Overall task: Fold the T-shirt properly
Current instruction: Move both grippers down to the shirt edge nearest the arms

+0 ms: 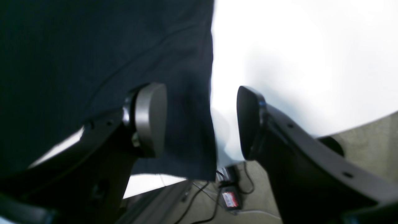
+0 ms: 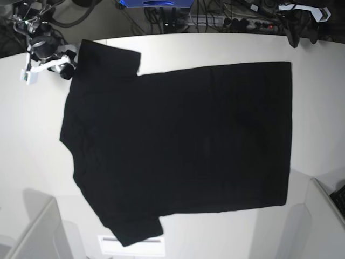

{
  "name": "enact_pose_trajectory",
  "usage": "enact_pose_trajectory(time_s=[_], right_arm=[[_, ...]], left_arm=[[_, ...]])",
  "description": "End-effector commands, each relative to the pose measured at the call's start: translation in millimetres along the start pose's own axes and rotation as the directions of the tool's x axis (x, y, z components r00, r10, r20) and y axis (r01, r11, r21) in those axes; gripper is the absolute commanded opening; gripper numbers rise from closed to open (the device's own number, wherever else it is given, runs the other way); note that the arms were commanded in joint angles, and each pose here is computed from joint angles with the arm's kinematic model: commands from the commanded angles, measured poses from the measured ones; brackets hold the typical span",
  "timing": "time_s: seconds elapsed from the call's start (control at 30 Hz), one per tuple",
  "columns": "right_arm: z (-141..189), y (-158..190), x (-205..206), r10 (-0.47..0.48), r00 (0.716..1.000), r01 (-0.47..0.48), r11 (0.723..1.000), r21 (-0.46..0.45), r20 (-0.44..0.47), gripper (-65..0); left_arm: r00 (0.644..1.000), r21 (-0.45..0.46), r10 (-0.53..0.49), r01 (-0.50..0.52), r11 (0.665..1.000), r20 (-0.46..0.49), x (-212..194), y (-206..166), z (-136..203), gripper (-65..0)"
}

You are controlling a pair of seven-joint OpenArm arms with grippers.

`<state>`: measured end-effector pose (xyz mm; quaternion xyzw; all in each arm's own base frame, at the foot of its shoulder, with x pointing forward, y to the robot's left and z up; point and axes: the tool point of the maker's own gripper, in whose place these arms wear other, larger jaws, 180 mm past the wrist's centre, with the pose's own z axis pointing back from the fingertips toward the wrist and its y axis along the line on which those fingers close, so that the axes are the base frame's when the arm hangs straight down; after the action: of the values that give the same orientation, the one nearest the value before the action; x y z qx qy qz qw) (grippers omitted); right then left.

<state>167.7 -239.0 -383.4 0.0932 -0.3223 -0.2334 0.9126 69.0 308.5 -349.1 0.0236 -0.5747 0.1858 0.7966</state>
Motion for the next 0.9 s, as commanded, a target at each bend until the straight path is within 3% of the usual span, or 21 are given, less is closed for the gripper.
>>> enact_pose_trajectory(time_s=[0.0,0.07,0.23,0.37,0.47,0.57,0.7,0.87], right_arm=[[0.2,-1.4,4.8,0.0,1.0,-0.001,1.0,0.005,0.009,-31.1],[-4.9,-2.5,5.1,0.002,1.0,-0.002,1.0,0.016,0.005,-31.1],[-19.1,-4.7,-12.5,-0.013,0.998,0.015,0.999,0.037,-0.053,-31.1],[-33.5,-11.8,-30.8,-0.065,0.992,0.069,0.997,0.035,-0.113,-31.1],[-36.2,-1.7,-44.1,-0.017,0.987,0.028,0.997,0.071,-0.157,-31.2],[-36.9,14.6,-59.4,0.059,0.979,-0.033,0.99,0.138,-0.193,-37.8],[-38.7,14.6,-65.9,0.062,0.976,-0.031,0.989,0.146,-0.21,-45.0],[-38.8,14.6,-65.7,0.062,0.976,-0.031,0.989,0.146,-0.209,-46.4]], left_arm=[[0.999,-0.045,0.031,-0.031,0.999,0.016,9.9,-3.3,-3.7,-23.0],[0.996,-0.066,0.086,-0.087,0.994,-0.012,9.6,-2.1,-7.2,-23.0],[0.995,-0.109,0.094,-0.095,0.989,-0.017,21.5,-2.5,-15.3,-23.0],[0.996,-0.075,0.077,-0.081,0.994,-0.046,22.9,10.1,-26.0,-23.0],[0.995,-0.027,0.081,-0.083,0.996,-0.065,23.7,21.0,-30.5,-23.0],[0.992,0.014,0.093,-0.092,0.996,-0.088,23.7,29.6,-37.2,-23.2],[0.988,0.038,0.112,-0.109,0.993,-0.11,23.2,32.4,-42.1,-23.2],[0.984,-0.085,0.102,-0.115,0.99,-0.147,18.4,10.2,-44.6,-23.2]])
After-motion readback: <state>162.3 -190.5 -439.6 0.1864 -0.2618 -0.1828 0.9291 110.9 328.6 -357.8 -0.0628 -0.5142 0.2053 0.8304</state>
